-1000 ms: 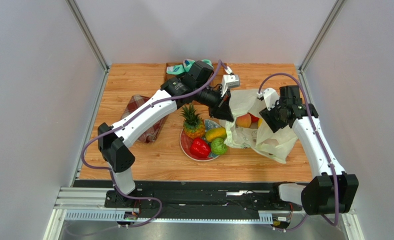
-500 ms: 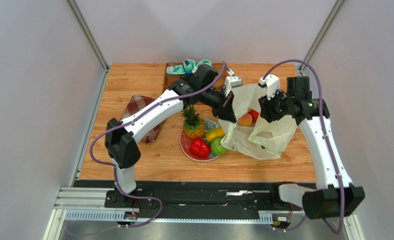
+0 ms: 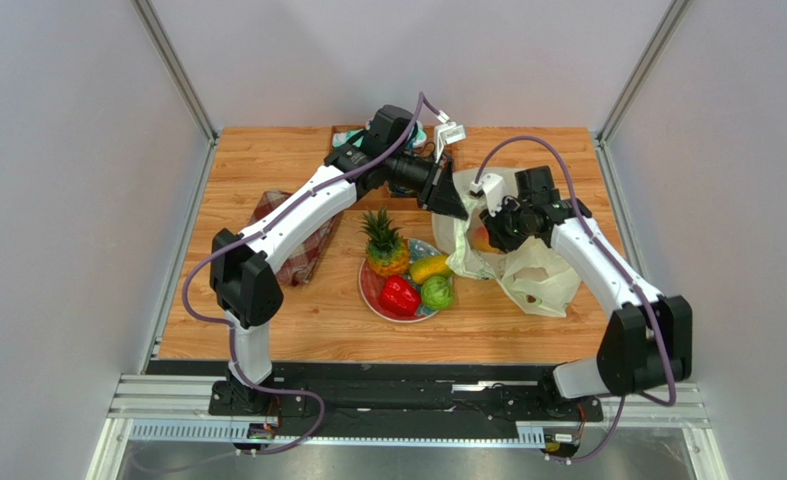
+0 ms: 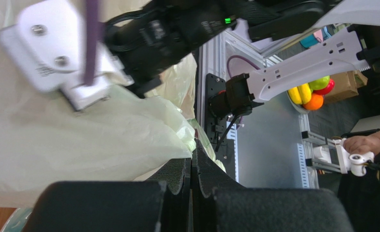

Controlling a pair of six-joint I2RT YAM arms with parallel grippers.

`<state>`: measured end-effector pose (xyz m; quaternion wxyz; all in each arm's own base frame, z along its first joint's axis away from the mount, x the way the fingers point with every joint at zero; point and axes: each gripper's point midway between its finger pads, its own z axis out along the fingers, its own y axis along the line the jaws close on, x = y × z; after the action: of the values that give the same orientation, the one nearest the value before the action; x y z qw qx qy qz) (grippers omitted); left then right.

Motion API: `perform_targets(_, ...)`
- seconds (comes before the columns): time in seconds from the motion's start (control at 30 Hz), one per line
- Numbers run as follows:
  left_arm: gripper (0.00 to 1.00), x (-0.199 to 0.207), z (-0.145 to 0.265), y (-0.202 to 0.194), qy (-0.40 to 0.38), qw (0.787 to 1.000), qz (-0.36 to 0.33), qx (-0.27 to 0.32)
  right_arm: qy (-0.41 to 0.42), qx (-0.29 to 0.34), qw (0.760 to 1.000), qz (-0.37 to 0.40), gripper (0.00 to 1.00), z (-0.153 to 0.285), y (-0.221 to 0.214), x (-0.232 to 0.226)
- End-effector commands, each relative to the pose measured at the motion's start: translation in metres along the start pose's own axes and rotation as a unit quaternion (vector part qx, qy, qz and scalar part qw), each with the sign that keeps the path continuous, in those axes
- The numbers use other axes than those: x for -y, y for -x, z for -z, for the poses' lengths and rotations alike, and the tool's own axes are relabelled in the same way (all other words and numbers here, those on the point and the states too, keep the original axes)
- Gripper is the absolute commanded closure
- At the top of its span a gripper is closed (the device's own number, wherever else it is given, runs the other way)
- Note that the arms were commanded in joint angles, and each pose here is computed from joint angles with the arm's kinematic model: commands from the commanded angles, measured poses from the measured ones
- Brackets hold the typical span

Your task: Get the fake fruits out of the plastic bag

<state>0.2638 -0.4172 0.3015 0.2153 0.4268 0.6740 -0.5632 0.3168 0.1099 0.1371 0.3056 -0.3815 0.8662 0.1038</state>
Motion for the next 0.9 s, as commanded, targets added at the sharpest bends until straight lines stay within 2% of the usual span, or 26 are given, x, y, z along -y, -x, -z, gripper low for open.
perform_targets(0.0, 1.0, 0.016, 0.001, 0.008, -0.031, 0.999, -0.02, 0.011, -0.064, 0.051, 0.997, 0.007, 0.78, -0.022, 0.043, 0.039)
perform_targets(0.07, 1.0, 0.017, 0.002, 0.008, -0.031, 0.999, -0.023, 0.011, -0.122, 0.015, 0.992, 0.004, 0.78, -0.033, 0.03, 0.065)
perform_targets(0.2, 1.0, 0.016, 0.002, 0.009, -0.029, 0.999, -0.03, 0.01, -0.234, -0.051, 0.971, -0.012, 0.79, -0.019, -0.003, 0.114)
perform_targets(0.37, 1.0, 0.013, 0.001, 0.008, -0.028, 0.999, -0.032, 0.008, -0.28, -0.068, 0.956, -0.064, 0.78, 0.008, -0.029, 0.143)
perform_targets(0.43, 1.0, 0.011, 0.0, 0.007, -0.028, 0.999, -0.03, 0.007, -0.286, -0.068, 0.953, -0.071, 0.7, 0.013, -0.033, 0.146)
perform_targets(0.47, 1.0, 0.01, -0.001, 0.007, -0.028, 0.999, -0.028, 0.006, -0.283, -0.068, 0.954, -0.076, 0.61, 0.013, -0.035, 0.146)
perform_targets(0.5, 1.0, 0.01, -0.002, 0.007, -0.028, 0.999, -0.025, 0.006, -0.274, -0.066, 0.956, -0.083, 0.45, 0.009, -0.035, 0.143)
perform_targets(0.57, 1.0, 0.007, -0.003, 0.007, -0.031, 0.999, -0.022, 0.005, -0.257, -0.063, 0.96, -0.09, 0.34, 0.003, -0.034, 0.139)
perform_targets(0.6, 1.0, 0.006, -0.005, 0.007, -0.031, 0.999, -0.022, 0.005, -0.245, -0.065, 0.961, -0.108, 0.26, -0.007, -0.036, 0.137)
perform_targets(0.67, 1.0, 0.002, -0.007, 0.006, -0.03, 0.999, -0.017, 0.003, -0.234, -0.057, 0.963, -0.122, 0.2, -0.014, -0.031, 0.137)
perform_targets(0.87, 1.0, -0.007, -0.012, 0.0, -0.029, 1.0, -0.003, -0.004, -0.211, -0.064, 0.962, -0.16, 0.17, -0.042, -0.03, 0.143)
